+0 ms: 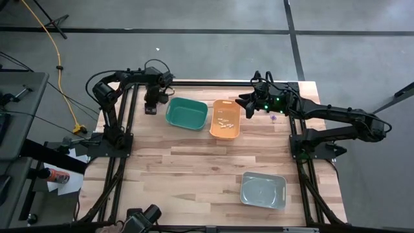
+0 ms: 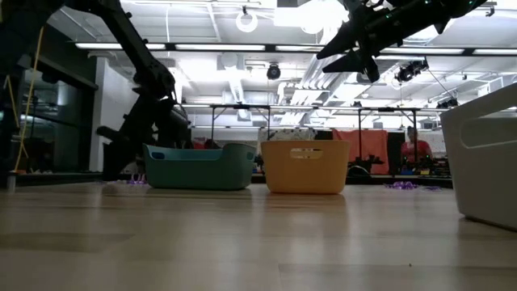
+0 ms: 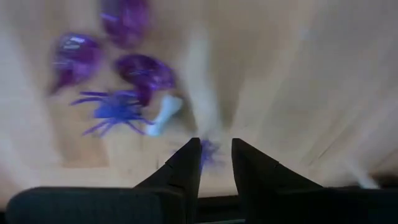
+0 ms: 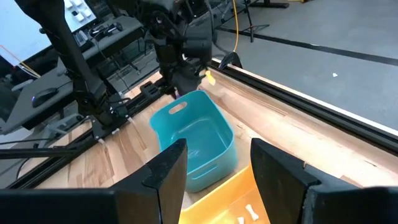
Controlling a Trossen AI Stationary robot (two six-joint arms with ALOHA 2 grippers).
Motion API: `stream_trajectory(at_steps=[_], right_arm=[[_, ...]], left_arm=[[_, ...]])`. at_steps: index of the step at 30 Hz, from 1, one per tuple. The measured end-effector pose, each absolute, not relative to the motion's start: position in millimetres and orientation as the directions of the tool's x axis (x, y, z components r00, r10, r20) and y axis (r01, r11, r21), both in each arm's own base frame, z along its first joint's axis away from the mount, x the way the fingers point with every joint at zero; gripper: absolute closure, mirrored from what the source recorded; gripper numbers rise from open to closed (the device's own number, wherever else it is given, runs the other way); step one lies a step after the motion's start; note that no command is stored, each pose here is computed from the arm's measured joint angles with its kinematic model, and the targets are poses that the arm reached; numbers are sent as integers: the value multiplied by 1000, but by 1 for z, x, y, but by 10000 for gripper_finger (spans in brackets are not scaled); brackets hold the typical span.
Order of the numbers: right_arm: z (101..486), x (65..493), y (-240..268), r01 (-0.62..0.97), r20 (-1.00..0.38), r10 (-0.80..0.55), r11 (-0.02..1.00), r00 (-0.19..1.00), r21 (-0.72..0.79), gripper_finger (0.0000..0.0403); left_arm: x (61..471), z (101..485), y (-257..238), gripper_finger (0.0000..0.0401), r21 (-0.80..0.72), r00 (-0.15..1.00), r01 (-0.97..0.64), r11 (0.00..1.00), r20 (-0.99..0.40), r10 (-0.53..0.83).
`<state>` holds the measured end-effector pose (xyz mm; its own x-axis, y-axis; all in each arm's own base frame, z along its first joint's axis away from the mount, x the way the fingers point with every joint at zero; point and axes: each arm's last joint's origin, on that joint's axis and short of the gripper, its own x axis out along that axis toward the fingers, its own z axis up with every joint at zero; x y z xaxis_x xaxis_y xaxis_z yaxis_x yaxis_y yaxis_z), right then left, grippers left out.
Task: Sort Halloween decoration
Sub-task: Put the white bone toy into the yellow bin
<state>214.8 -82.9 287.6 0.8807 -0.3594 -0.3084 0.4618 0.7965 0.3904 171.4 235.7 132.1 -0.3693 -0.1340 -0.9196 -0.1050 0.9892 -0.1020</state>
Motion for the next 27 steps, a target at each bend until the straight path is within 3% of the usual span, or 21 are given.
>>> stream_trajectory(at_steps=[4,14,27], right_arm=[[288,215,-83,460,-308,-358,797,882,391,231],[288,215,-83,470,-308,-370,794,877,384,231],[288,214,-84,507,-307,-413,781,857,365,231]], left_arm=[[174,125,236,321,0,-397,-74,997,-917,-29],[175,140,230,321,21,-403,-48,999,-915,0],[183,142,235,321,59,-225,-53,997,-973,45]])
